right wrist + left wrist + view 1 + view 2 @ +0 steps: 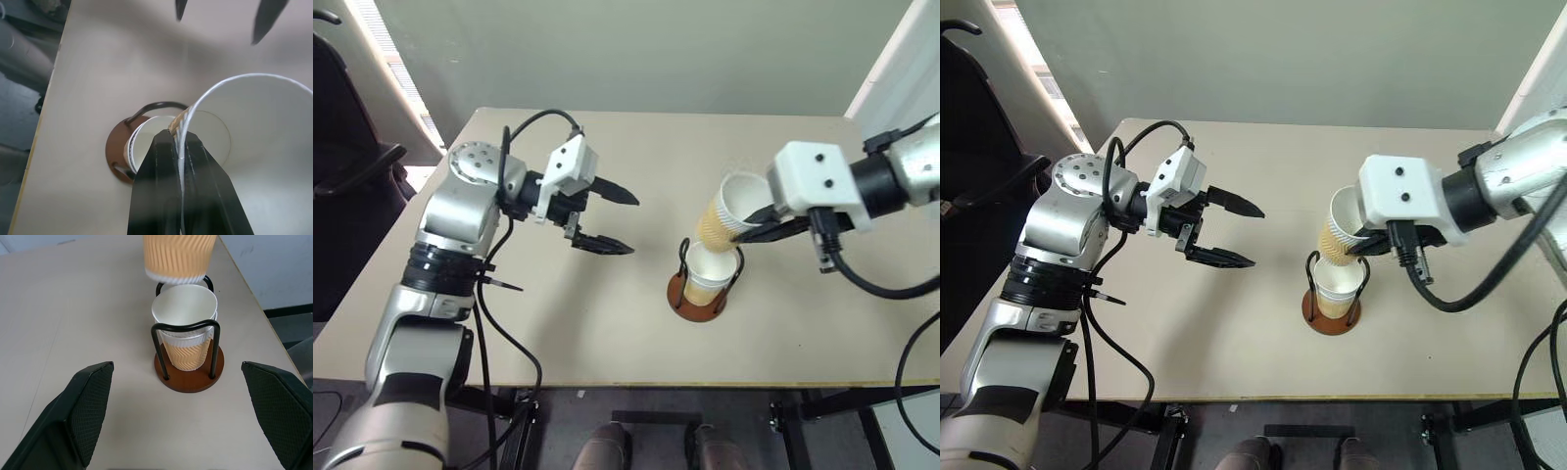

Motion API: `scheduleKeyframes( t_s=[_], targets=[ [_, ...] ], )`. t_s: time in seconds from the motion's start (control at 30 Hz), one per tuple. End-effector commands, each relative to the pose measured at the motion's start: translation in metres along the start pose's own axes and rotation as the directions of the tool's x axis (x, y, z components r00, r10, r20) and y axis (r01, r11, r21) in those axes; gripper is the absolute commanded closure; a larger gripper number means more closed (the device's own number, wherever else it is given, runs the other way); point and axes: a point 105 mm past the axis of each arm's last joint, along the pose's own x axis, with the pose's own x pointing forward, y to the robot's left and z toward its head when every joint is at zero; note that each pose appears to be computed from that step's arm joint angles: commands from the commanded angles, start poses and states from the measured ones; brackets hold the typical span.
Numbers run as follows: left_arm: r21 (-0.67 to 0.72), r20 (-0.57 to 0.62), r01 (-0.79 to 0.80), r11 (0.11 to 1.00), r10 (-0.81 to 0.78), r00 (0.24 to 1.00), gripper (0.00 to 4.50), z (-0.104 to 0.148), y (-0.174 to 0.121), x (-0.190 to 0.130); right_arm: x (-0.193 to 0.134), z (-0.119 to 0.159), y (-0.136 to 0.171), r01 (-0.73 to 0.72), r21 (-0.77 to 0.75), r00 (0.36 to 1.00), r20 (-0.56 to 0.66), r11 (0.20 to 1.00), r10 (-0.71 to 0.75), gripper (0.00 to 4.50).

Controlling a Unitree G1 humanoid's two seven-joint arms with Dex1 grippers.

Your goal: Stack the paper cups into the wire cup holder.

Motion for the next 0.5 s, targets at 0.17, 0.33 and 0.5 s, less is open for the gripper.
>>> scheduleKeyframes(
  t_s=[0.17,0.33,0.5],
  targets=[
    [0.055,0.007,-0.005,0.998,0.004,1.000,0.00,0.016,-0.001,-0.003,0.008,-0.006,0.004,-0.035,-0.043,0.999,-0.030,0.998,0.034,4.47],
    [0.057,0.010,-0.002,0.998,0.001,1.000,0.00,0.018,-0.001,-0.002,0.025,-0.012,0.010,-0.087,-0.055,0.996,-0.040,0.995,0.085,4.47],
    [0.060,0.014,0.002,0.998,-0.003,1.000,0.00,0.019,-0.001,0.001,0.043,-0.022,0.011,-0.109,-0.092,0.991,-0.084,0.990,0.102,4.47]
  ],
)
